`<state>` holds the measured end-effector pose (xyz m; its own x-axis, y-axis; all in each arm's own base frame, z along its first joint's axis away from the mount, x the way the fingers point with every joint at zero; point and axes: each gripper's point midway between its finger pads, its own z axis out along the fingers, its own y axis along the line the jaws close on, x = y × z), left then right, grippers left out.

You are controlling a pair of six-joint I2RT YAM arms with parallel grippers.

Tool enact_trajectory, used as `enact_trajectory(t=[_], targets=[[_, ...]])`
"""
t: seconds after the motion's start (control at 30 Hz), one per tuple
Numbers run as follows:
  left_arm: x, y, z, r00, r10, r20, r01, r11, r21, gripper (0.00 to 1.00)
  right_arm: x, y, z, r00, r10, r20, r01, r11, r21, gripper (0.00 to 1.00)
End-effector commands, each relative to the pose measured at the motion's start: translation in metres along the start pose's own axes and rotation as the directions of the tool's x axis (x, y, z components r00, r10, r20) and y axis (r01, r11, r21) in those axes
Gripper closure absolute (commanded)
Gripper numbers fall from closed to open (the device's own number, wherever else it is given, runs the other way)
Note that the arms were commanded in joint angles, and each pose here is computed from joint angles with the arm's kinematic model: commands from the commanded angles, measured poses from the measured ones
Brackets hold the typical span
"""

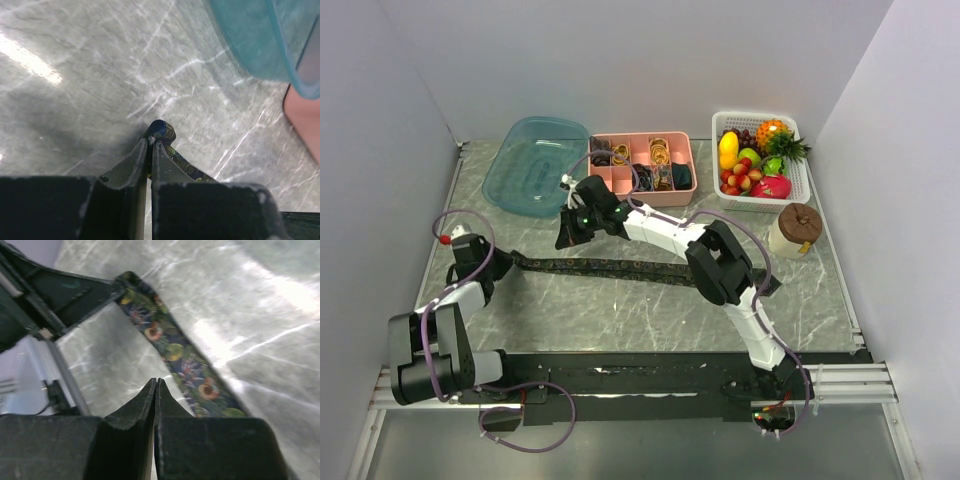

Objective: Roll the ties
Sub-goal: Roll the tie at the center of the board.

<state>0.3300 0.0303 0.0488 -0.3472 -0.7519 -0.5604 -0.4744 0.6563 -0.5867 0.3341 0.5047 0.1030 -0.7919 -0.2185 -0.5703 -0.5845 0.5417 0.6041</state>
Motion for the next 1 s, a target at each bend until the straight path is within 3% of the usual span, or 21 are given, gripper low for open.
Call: enact_trajectory(t=[0.0, 0.33, 0.67, 0.97], targets=[[-0.015, -0.02, -0.002, 0.995, 0.078, 0.056, -0.079, 0.997, 0.024, 0.96, -0.019, 0.041, -0.003, 0.999, 0.027, 0.023, -0.023, 0.989, -0.147, 0.96], [-0.012, -0.042, -0.009, 0.984, 0.16, 0.079, -0.163, 0.986, 0.032, 0.98, -0.005, 0.064, 0.017, 0.978, 0.2, -0.058, -0.208, 0.917, -0.34, 1.0], [-0.016, -0.054, -0.015, 0.975, 0.198, 0.106, -0.203, 0.978, 0.044, 0.99, 0.02, 0.037, 0.053, 0.987, 0.146, -0.065, -0.155, 0.973, -0.172, 1.0], [-0.015, -0.06, -0.02, 0.969, 0.225, 0.106, -0.23, 0.972, 0.044, 0.99, 0.02, 0.023, 0.064, 0.992, 0.119, -0.036, -0.123, 0.984, -0.126, 1.0]])
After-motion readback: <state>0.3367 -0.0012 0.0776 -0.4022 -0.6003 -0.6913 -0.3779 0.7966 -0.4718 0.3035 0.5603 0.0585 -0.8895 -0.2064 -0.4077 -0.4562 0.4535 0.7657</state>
